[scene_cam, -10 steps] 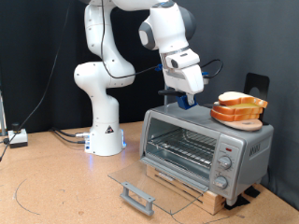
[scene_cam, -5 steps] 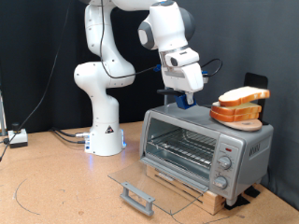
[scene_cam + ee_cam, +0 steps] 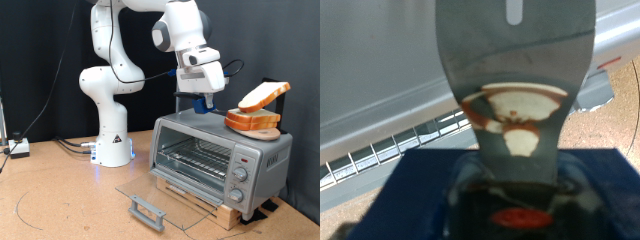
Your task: Make a piece of toast with the oven
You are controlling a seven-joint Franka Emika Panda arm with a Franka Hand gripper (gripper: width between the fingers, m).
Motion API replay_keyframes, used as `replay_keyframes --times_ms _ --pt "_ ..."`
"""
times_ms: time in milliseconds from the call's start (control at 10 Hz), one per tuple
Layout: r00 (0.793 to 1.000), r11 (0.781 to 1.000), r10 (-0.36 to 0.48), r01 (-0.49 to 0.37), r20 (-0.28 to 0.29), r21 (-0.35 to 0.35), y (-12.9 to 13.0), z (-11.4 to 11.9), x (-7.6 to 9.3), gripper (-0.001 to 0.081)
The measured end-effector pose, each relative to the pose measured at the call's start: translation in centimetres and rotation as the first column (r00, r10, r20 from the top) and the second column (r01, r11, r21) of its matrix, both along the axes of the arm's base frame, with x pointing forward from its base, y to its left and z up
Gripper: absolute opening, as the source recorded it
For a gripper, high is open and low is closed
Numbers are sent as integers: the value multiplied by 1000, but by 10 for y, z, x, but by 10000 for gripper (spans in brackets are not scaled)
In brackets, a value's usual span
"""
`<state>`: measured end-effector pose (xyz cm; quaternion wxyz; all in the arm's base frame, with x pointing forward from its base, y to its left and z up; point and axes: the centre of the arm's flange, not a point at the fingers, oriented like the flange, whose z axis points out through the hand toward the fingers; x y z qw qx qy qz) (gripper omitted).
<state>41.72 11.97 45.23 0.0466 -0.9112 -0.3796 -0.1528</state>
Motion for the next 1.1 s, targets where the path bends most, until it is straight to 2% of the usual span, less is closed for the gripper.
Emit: replay_keyframes --times_ms 600,1100 --pt "1000 1000 6 -6 1 3 2 5 0 391" --pt "999 1000 7 -8 -39 -6 -5 1 -1 391"
